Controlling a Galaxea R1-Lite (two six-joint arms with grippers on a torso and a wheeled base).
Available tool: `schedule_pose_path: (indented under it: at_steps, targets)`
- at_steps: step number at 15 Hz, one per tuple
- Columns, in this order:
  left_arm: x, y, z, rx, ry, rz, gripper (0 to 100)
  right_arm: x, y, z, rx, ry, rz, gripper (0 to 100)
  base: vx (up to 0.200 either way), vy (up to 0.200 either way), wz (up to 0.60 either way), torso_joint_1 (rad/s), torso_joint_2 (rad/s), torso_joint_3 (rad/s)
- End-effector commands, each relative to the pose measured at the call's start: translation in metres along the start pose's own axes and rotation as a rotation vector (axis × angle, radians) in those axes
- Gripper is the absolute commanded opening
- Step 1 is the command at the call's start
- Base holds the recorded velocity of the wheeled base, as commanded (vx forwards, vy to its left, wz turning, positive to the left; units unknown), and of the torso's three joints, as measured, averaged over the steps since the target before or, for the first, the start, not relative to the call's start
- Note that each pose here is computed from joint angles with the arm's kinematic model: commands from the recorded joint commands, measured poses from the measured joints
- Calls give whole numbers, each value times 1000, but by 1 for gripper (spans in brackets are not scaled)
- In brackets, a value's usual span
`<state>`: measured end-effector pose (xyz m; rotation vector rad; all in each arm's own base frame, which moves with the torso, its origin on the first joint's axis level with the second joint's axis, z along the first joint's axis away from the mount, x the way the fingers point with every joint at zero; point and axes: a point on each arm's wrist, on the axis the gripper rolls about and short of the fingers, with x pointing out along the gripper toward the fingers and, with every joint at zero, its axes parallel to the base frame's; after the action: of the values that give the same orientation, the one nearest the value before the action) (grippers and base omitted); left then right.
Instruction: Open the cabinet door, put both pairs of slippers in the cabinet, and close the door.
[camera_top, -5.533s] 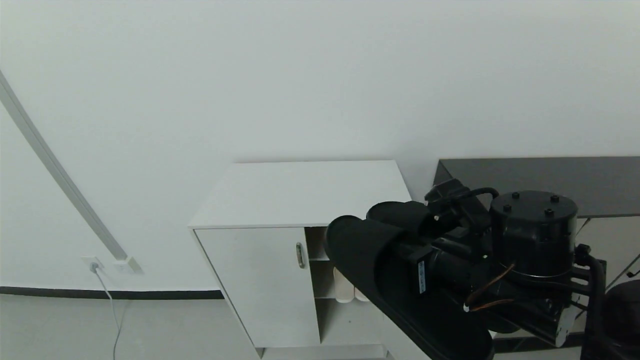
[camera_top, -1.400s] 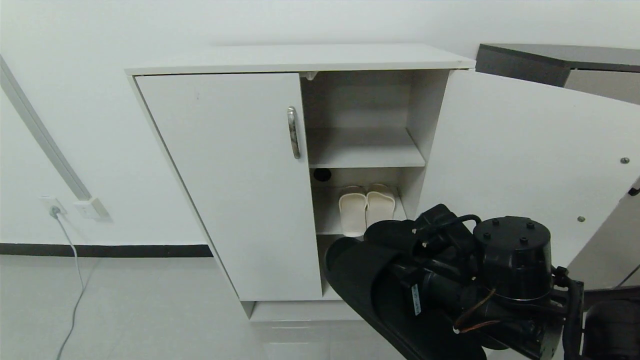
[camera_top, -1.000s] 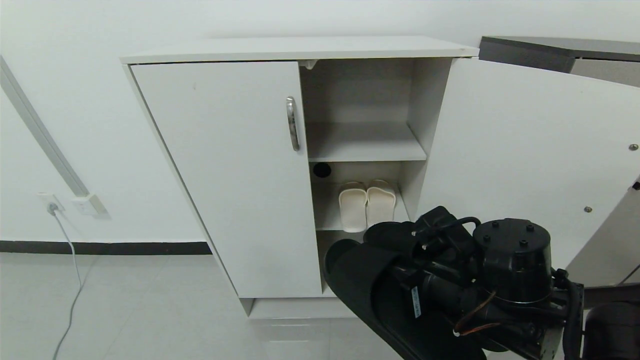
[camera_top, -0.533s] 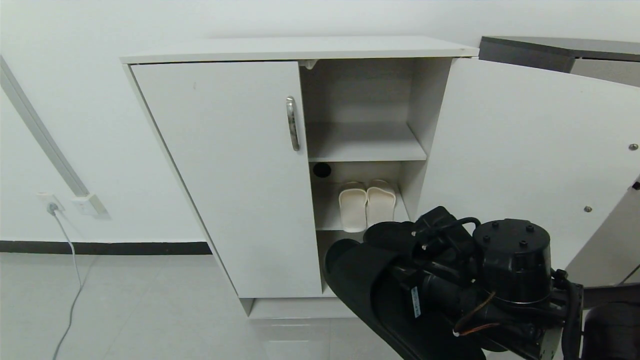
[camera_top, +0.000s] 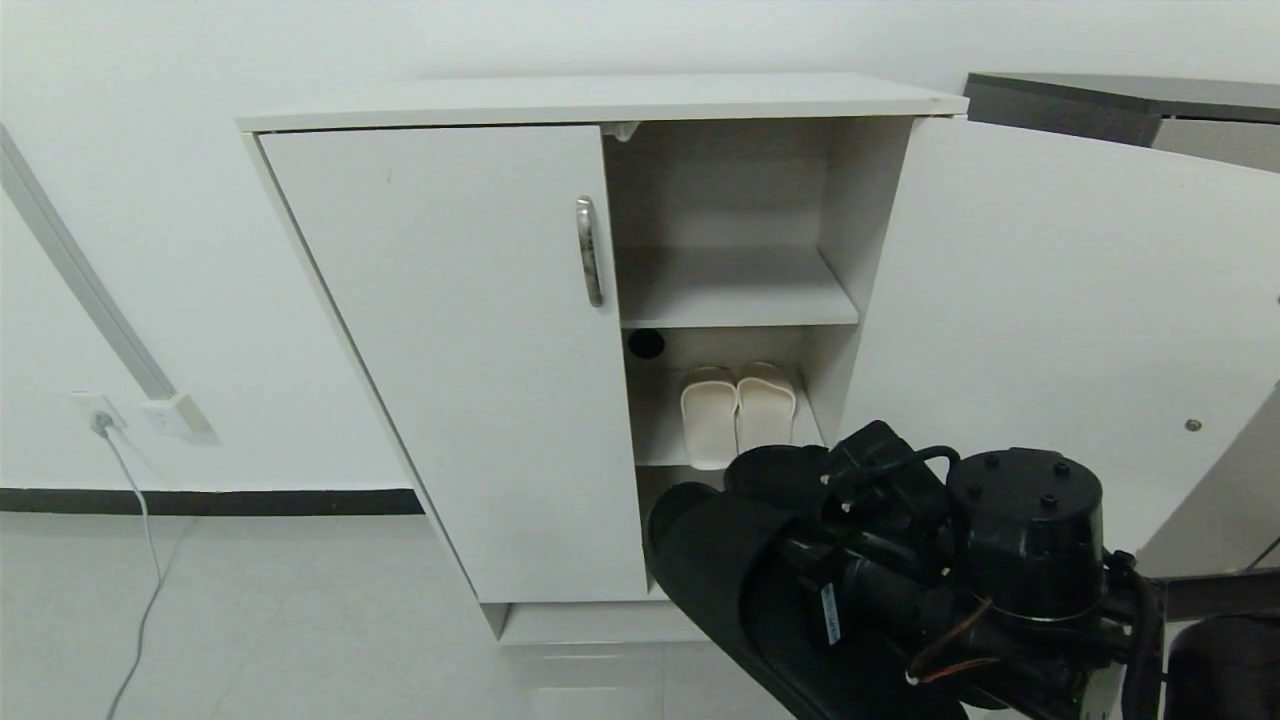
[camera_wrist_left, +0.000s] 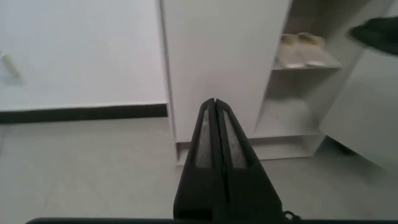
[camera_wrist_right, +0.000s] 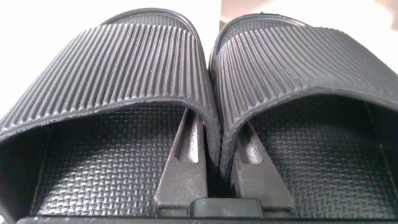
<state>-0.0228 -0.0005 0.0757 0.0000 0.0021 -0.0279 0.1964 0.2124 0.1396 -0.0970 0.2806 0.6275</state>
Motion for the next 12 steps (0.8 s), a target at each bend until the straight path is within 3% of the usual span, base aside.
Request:
schedule_pose_path:
  at_steps: [1, 5, 7, 10, 12]
  targets:
    - [0, 0, 0, -2, -1, -1, 0, 1, 3, -2, -5, 8, 8, 0, 0, 0, -600, -2, -2, 2]
    - [0, 0, 0, 0, -1, -1, 0, 11, 9, -13, -31, 36, 32, 0, 0, 0, 0, 0, 0, 0]
    - [0, 0, 0, 0, -1, -1, 0, 28, 18, -18, -23, -15, 26, 0, 0, 0, 0, 0, 0, 0]
    - [0, 0, 0, 0, -1, -1, 0, 70, 36, -6, 46, -95, -197, 0, 0, 0, 0, 0, 0, 0]
    - [0, 0, 0, 0, -1, -1, 0, 83, 40, 10, 108, -25, -284, 0, 0, 0, 0, 0, 0, 0]
